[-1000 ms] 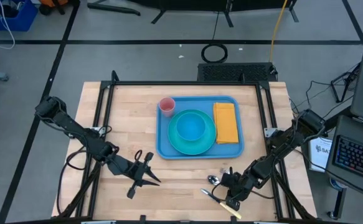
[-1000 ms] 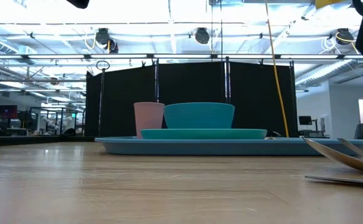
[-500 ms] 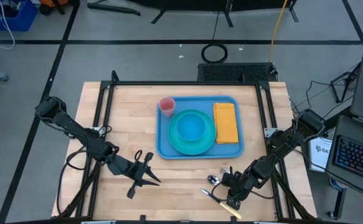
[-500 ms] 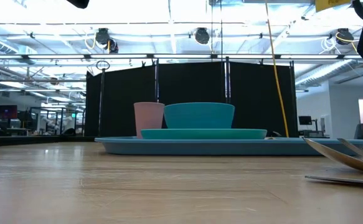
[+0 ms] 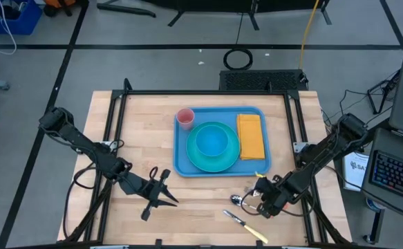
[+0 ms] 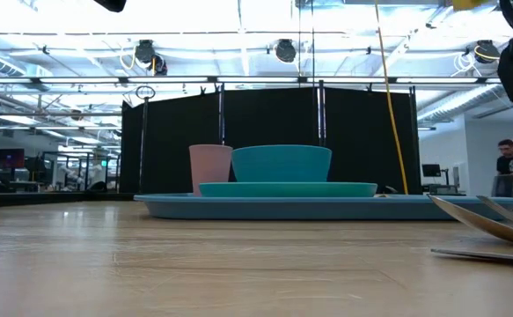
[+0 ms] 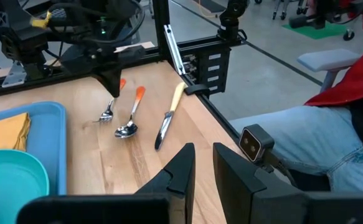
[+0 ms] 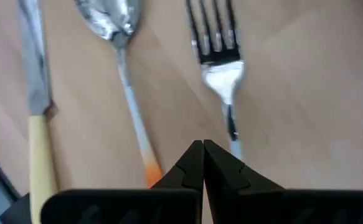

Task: Set up tray
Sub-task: Put the yellow knife on top of the yellow napkin

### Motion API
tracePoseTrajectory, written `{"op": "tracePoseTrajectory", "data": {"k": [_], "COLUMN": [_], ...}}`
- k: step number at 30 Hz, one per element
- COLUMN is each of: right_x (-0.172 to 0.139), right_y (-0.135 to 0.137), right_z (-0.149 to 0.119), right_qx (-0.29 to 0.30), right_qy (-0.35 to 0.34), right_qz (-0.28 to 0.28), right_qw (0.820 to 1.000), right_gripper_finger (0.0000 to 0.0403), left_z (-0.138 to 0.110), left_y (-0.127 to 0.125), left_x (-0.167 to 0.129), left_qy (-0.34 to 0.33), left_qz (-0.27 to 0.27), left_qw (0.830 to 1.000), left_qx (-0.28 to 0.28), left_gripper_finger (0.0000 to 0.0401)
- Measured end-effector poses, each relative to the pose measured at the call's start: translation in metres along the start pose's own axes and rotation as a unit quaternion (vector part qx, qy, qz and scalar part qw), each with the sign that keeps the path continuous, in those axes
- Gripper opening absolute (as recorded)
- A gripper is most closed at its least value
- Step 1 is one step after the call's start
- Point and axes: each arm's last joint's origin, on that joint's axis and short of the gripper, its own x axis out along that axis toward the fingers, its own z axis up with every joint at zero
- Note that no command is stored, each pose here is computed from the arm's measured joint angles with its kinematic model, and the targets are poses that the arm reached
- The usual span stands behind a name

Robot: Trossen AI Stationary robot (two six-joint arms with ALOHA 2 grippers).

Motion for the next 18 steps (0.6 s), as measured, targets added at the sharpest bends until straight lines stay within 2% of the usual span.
{"op": "tracePoseTrajectory", "data": {"k": [3, 5, 8, 10, 12, 14, 18], "right_x": [0.000, 0.000, -0.002, -0.003, -0.004, 0.000, 0.016], "right_y": [-0.001, 0.004, 0.020, 0.035, 0.045, 0.048, 0.047], "right_z": [0.001, 0.002, 0.005, 0.008, 0.010, 0.012, 0.011], "right_qx": [0.008, 0.002, -0.009, -0.029, -0.061, -0.067, -0.060], "right_qy": [0.010, 0.005, -0.011, -0.031, -0.060, -0.069, -0.057], "right_qz": [-0.001, 0.025, 0.107, 0.178, 0.224, 0.232, 0.205], "right_qw": [1.000, 1.000, 0.994, 0.983, 0.971, 0.968, 0.975], "right_gripper_finger": [0.0000, 0.0000, 0.0000, 0.0000, 0.0000, 0.0000, 0.0000], "left_z": [0.000, 0.000, 0.000, 0.000, 0.000, 0.000, 0.000], "left_y": [0.000, 0.000, 0.000, 0.000, 0.000, 0.000, 0.000], "left_x": [0.000, 0.000, 0.000, 0.000, 0.000, 0.000, 0.000], "left_qy": [0.000, 0.000, 0.000, 0.000, 0.000, 0.000, 0.000], "left_qz": [0.000, 0.000, 0.000, 0.000, 0.000, 0.000, 0.000], "left_qw": [1.000, 1.000, 1.000, 1.000, 1.000, 1.000, 1.000], "left_qx": [0.000, 0.000, 0.000, 0.000, 0.001, 0.001, 0.001], "left_gripper_finger": [0.0063, 0.0063, 0.0063, 0.0063, 0.0063, 0.0063, 0.0063]}}
